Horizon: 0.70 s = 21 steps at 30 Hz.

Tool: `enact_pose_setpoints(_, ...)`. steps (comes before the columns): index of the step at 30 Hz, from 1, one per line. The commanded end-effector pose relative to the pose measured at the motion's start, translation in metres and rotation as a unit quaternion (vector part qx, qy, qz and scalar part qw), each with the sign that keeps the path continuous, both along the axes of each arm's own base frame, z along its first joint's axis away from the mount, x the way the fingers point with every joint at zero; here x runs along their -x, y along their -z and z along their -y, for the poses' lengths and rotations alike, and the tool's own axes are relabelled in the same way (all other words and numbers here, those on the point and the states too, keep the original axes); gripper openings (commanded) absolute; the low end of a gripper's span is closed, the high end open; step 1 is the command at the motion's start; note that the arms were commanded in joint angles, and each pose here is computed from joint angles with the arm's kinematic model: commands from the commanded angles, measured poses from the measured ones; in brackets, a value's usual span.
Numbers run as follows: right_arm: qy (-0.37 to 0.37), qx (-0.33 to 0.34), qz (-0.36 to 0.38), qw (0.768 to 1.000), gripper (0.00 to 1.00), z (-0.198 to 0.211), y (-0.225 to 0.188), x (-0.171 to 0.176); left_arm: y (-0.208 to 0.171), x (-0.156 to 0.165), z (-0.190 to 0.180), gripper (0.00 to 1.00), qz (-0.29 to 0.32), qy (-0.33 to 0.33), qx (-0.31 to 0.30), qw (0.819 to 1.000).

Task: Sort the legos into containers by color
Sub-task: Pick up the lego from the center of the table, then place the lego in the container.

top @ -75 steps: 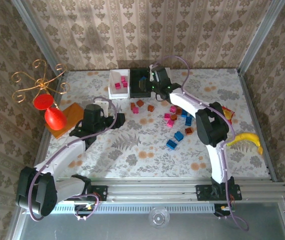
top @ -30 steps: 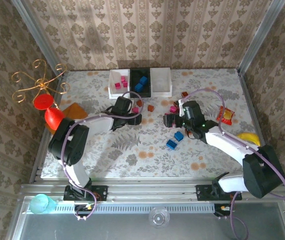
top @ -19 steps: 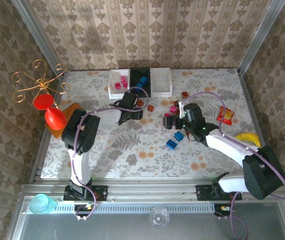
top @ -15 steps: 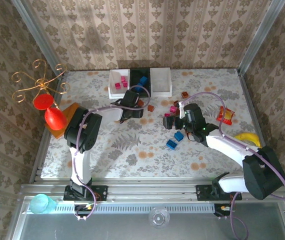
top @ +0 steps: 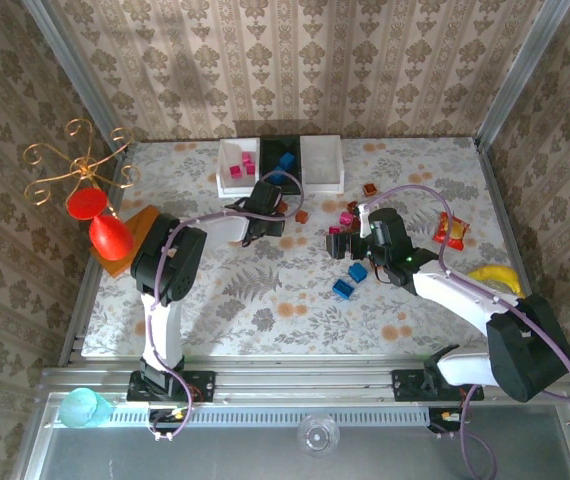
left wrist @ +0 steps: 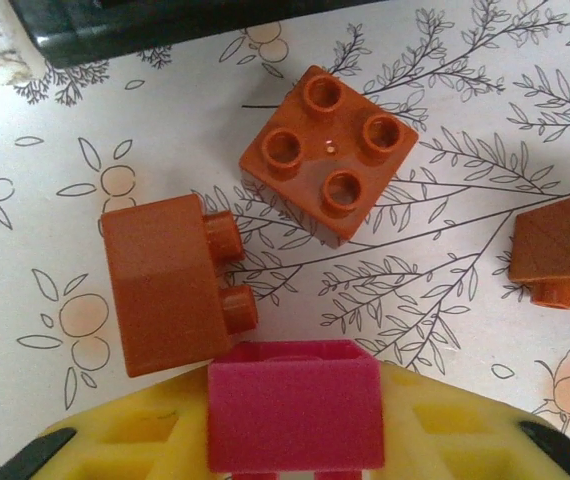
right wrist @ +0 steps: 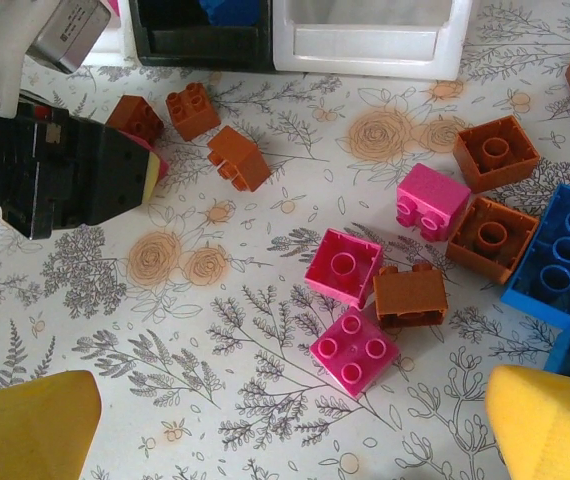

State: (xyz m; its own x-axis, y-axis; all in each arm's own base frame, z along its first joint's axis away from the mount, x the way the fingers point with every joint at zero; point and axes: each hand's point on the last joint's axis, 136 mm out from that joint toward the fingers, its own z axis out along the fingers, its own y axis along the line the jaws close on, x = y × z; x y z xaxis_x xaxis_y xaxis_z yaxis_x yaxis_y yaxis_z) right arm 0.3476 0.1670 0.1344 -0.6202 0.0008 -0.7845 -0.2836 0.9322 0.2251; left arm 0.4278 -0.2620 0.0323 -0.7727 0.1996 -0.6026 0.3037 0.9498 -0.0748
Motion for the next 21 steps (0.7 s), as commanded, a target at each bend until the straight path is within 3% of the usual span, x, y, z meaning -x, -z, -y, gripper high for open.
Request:
enact_pose_setpoints(1, 0.002, -0.016, 0.007, 1.0, 1.0, -0.001, -0.005, 0.001, -0.019, 0.015, -0.004, 0.35, 0.018, 0.006, -0.007, 1.0)
enact_pose_setpoints(8, -0.005, -0.026, 0.013, 1.0, 1.0, -0.005, -0.008, 0.001, -0.089, 0.029, -0.037, 0.31, 0.101, -0.025, 0.027, 0.994)
enact_pose_setpoints(15, -0.017, -0.032, 0.017, 0.999, 1.0, -0.012, -0.01, 0.003, -0.106, -0.037, -0.089, 0.31, 0.116, -0.082, 0.005, 0.99)
enact_pose_setpoints(21, -0.013, -0.031, 0.019, 0.999, 1.0, -0.011, -0.011, 0.004, -0.099, -0.093, -0.096, 0.32, 0.105, -0.087, 0.0, 0.991)
